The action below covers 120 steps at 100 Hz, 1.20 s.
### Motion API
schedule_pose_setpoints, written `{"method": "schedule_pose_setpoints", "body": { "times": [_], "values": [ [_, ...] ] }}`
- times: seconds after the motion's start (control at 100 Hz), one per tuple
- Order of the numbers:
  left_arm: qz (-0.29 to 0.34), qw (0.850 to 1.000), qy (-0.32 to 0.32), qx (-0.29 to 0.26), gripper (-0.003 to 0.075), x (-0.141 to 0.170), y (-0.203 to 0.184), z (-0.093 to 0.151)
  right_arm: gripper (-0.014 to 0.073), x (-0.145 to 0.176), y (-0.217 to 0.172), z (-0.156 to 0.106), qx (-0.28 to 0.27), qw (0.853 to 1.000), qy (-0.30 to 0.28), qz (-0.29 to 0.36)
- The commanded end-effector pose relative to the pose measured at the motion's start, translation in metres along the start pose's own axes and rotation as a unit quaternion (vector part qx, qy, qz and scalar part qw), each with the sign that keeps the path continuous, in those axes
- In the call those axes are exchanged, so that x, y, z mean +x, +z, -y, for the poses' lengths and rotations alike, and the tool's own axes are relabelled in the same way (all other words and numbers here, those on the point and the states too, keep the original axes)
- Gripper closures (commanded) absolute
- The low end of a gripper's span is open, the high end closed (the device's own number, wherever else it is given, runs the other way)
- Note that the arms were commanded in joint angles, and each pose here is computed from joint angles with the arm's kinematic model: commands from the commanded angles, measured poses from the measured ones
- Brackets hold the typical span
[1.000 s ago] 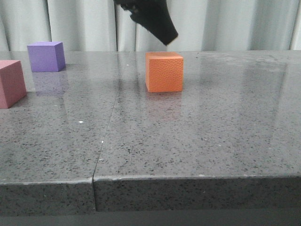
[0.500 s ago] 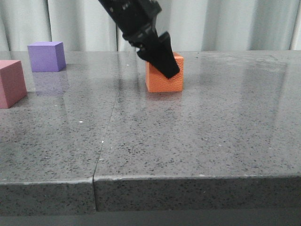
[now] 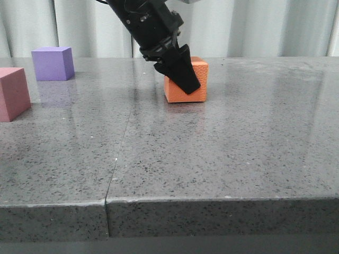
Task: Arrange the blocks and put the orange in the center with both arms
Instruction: 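Lower the left gripper onto the orange cube and grasp it, then lift the orange cube with the left gripper toward the purple cube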
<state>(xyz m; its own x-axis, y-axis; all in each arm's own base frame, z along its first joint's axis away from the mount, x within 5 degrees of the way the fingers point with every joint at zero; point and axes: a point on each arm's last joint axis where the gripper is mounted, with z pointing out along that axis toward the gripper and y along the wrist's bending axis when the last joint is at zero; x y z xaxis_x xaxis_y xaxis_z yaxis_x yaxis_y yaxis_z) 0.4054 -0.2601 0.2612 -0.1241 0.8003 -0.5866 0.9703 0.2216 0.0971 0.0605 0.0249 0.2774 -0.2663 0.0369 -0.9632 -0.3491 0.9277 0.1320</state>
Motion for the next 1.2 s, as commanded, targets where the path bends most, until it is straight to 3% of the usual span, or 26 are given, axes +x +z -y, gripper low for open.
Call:
{"method": "schedule_pose_setpoints", "body": {
  "times": [0.0,0.12,0.23,0.4,0.48,0.64,0.77,0.99,1.06,1.19],
  "values": [
    [0.047,0.998,-0.015,-0.031,0.0403,-0.028,-0.044,0.005,0.0664,-0.015,-0.002,-0.002,-0.005,0.999,-0.009,0.051],
    [0.001,0.994,-0.082,-0.076,0.0403,-0.025,-0.065,0.002,0.0664,-0.015,-0.002,-0.002,-0.005,0.999,-0.009,0.051],
    [-0.044,0.979,-0.136,-0.148,0.0403,-0.020,-0.089,-0.002,0.0664,-0.015,-0.002,-0.002,-0.005,0.999,-0.009,0.051],
    [-0.024,0.937,-0.253,-0.241,0.0404,-0.013,-0.141,-0.008,0.0664,-0.015,-0.002,-0.002,-0.005,0.999,-0.009,0.051],
    [-0.002,0.904,-0.334,-0.267,0.0404,-0.005,-0.165,-0.012,0.0664,-0.015,-0.002,-0.002,-0.005,0.999,-0.009,0.051],
    [0.028,0.870,-0.388,-0.302,0.0404,0.014,-0.195,-0.019,0.0664,-0.015,-0.002,-0.002,-0.005,0.999,-0.009,0.051],
    [0.030,0.829,-0.434,-0.351,0.0404,0.037,-0.205,-0.023,0.0664,-0.015,-0.002,-0.002,-0.005,0.999,-0.009,0.051],
    [0.041,0.778,-0.498,-0.381,0.0404,0.072,-0.197,-0.030,0.0664,-0.015,-0.002,-0.002,-0.005,0.999,-0.009,0.051],
    [0.041,0.769,-0.511,-0.382,0.0404,0.082,-0.191,-0.033,0.0664,-0.015,-0.002,-0.002,-0.005,0.999,-0.009,0.051],
    [0.037,0.769,-0.514,-0.379,0.0404,0.097,-0.178,-0.035,0.0664,-0.015,-0.002,-0.002,-0.005,0.999,-0.009,0.051]
  ]
}}
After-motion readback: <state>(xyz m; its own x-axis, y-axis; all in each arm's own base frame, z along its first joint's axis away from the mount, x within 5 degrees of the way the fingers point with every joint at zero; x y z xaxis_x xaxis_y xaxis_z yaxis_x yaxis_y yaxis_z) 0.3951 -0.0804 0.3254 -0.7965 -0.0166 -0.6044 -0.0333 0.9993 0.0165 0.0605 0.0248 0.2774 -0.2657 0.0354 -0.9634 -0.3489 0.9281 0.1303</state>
